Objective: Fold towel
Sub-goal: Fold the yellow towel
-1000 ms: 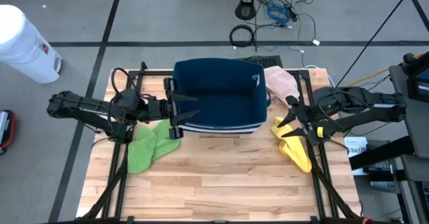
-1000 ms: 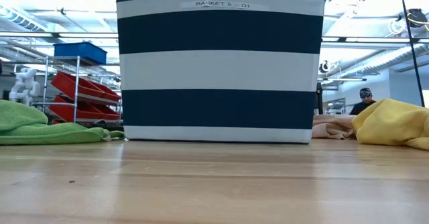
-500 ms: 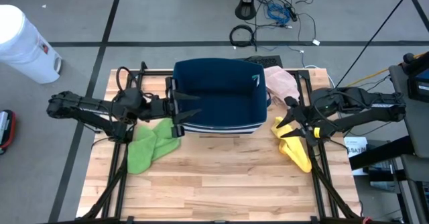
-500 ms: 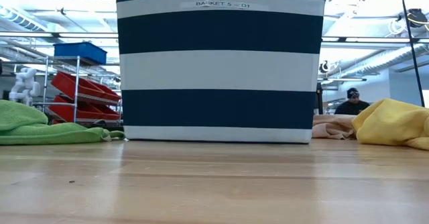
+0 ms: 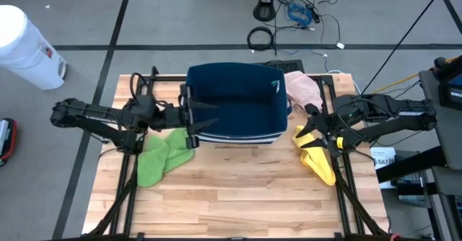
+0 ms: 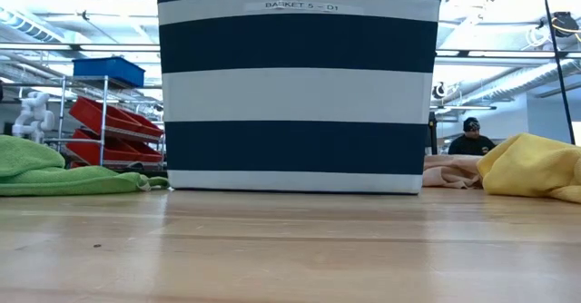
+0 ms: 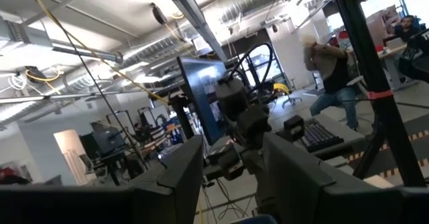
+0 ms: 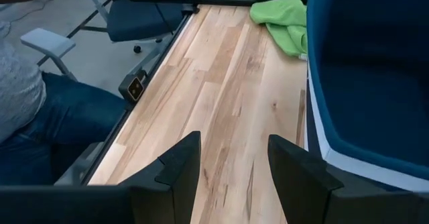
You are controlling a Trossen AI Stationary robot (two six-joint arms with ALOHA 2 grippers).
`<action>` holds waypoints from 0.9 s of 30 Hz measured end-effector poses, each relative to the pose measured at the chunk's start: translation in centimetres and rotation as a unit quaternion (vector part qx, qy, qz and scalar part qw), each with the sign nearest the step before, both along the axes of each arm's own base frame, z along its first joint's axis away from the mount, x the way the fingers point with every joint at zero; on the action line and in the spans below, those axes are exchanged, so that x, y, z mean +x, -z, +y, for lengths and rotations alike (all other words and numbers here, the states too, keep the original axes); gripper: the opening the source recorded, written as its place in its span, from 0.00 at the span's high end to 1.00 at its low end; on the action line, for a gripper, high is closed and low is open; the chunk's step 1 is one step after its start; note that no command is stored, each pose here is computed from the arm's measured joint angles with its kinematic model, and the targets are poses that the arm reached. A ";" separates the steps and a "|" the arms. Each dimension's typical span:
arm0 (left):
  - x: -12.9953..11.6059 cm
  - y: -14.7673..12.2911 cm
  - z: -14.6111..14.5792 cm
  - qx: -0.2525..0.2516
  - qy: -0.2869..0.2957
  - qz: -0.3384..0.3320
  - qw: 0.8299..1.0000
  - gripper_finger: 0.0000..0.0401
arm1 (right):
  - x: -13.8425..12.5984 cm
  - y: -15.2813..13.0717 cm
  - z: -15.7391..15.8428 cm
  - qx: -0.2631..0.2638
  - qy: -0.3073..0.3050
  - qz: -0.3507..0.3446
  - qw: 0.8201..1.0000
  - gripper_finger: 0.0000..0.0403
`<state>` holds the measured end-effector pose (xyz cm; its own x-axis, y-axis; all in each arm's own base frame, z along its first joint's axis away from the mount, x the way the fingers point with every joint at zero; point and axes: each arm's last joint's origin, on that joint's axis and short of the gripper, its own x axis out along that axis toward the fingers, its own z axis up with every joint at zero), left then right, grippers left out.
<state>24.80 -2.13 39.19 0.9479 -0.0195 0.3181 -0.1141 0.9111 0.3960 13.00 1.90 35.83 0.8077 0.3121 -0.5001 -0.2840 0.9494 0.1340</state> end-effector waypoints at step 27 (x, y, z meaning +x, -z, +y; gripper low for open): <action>0.0 0.0 0.0 0.000 0.000 0.000 1.000 0.59 | 0.1 0.0 0.0 -0.012 -0.007 -0.007 1.000 0.60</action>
<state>24.80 -2.13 39.19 0.9481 -0.0196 0.3174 -0.1138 0.9111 0.3961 13.08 1.91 35.86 0.8104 0.3115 -0.4962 -0.2986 0.9483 0.1075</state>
